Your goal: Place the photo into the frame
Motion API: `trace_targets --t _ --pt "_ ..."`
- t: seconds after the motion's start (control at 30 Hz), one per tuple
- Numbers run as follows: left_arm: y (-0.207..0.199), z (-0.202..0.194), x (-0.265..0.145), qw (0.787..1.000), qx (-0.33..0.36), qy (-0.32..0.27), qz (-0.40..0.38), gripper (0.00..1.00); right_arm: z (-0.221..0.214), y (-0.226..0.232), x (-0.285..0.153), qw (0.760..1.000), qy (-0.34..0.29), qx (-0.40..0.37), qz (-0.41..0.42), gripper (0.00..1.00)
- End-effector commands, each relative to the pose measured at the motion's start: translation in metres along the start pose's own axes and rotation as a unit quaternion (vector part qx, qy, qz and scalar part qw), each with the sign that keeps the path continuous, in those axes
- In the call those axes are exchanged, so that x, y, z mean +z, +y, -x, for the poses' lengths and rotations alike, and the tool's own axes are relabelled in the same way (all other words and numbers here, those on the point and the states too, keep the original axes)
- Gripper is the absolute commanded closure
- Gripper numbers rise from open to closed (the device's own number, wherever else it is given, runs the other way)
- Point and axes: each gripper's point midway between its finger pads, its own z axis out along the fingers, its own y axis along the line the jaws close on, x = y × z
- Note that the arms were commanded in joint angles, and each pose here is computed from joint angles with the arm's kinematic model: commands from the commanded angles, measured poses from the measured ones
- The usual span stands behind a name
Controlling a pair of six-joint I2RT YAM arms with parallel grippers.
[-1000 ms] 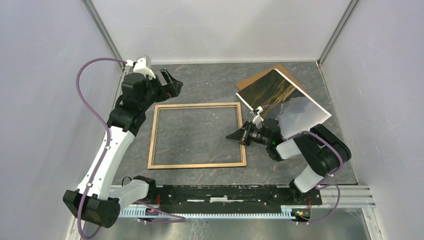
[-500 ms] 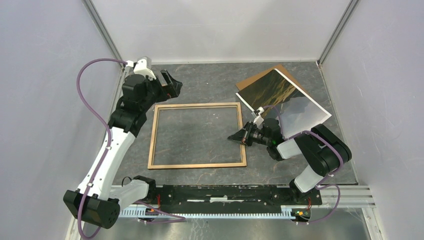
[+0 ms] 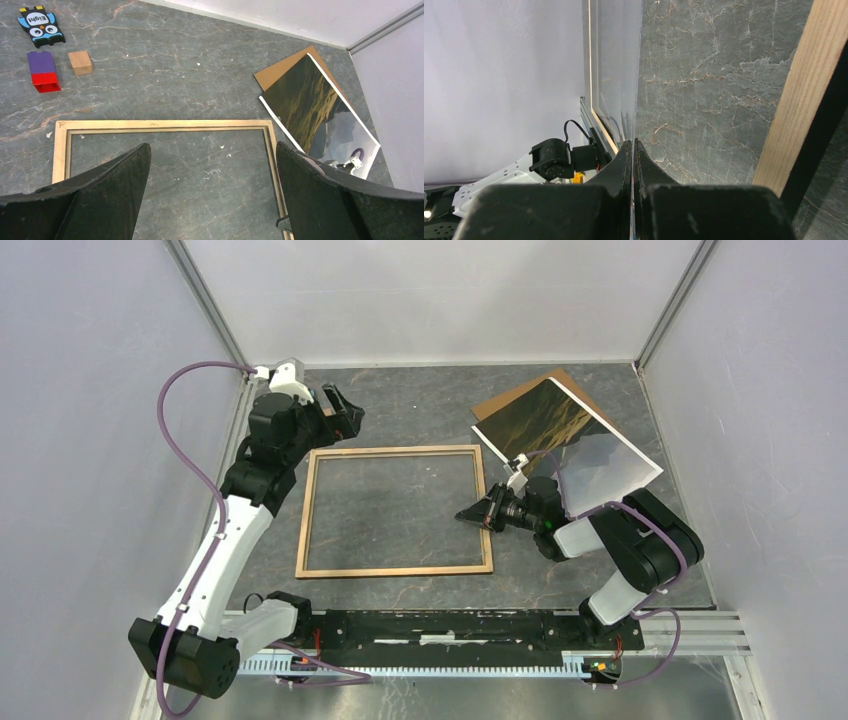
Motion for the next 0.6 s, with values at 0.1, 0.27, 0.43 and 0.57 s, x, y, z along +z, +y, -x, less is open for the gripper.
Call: trace_targets --t 0.1,0.27,0.43,0.57 --pt "0.005 0.011 -0.001 0.999 0.028 -0.034 0.008 0.0 0.014 0.011 -0.004 0.999 -0.034 -0.027 0.01 1.0" --pt "0.004 0.012 0.0 0.999 0.026 -0.035 0.007 0.0 0.014 0.008 -0.005 0.999 -0.036 -0.025 0.008 1.0" --pt "0.005 0.01 0.0 0.999 0.026 -0.034 0.007 0.0 0.01 0.008 -0.003 0.999 -0.021 -0.027 0.009 1.0" --pt "0.005 0.007 0.002 0.999 0.025 -0.029 0.007 0.0 0.005 0.01 -0.003 1.0 -0.002 -0.024 0.018 1.0"
